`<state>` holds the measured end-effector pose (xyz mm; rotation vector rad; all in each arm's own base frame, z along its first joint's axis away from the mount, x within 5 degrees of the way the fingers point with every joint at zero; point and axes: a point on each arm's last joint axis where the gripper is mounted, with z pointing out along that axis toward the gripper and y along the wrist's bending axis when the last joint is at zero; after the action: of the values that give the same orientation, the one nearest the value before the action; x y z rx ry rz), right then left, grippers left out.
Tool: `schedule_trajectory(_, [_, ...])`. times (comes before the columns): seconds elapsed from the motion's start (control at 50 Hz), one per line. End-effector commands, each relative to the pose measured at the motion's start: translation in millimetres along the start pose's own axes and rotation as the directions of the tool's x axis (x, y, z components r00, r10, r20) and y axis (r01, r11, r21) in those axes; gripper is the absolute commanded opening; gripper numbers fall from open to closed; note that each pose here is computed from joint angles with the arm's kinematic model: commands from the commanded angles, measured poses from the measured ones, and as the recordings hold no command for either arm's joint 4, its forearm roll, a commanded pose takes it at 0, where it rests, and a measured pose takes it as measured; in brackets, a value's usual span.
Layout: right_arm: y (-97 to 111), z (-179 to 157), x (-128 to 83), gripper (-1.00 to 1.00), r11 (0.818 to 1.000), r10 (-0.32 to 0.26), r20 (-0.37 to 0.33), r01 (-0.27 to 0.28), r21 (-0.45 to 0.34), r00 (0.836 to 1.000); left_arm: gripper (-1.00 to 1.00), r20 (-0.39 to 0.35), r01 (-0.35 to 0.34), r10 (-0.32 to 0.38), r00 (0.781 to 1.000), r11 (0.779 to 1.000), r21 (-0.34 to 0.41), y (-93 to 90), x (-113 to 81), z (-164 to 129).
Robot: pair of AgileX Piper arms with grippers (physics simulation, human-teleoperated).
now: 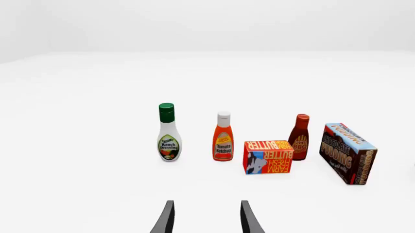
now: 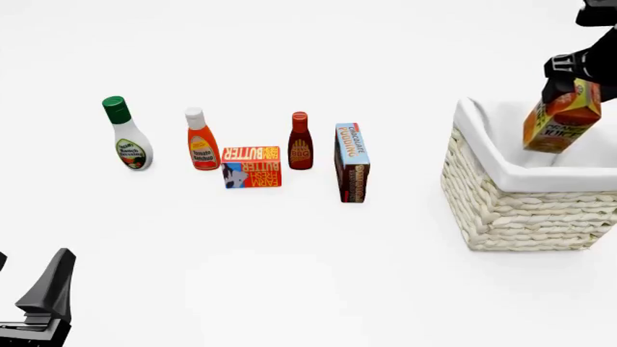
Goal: Pick the orange juice and place it in the basket.
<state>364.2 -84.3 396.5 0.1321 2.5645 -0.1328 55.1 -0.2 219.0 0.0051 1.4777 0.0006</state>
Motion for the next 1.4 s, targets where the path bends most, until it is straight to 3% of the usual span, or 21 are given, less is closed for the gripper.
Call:
schedule_trajectory(0.02, [0.1,1.5,-1.3,-1.0,0.999,0.032,-0.002,-0.032,0.0,0.999,1.0,0.0,0.0,0.0,1.0,1.0,-0.001,0.1,0.3,0.1])
schedule_trajectory(1.4, [-7.3,50.8,3.5,-1.0,0.993,0.121,-0.119,-0.121,0.009,0.985,1.0,0.0,0.0,0.0,1.0,1.0,-0.001,0.1,0.3,0.1])
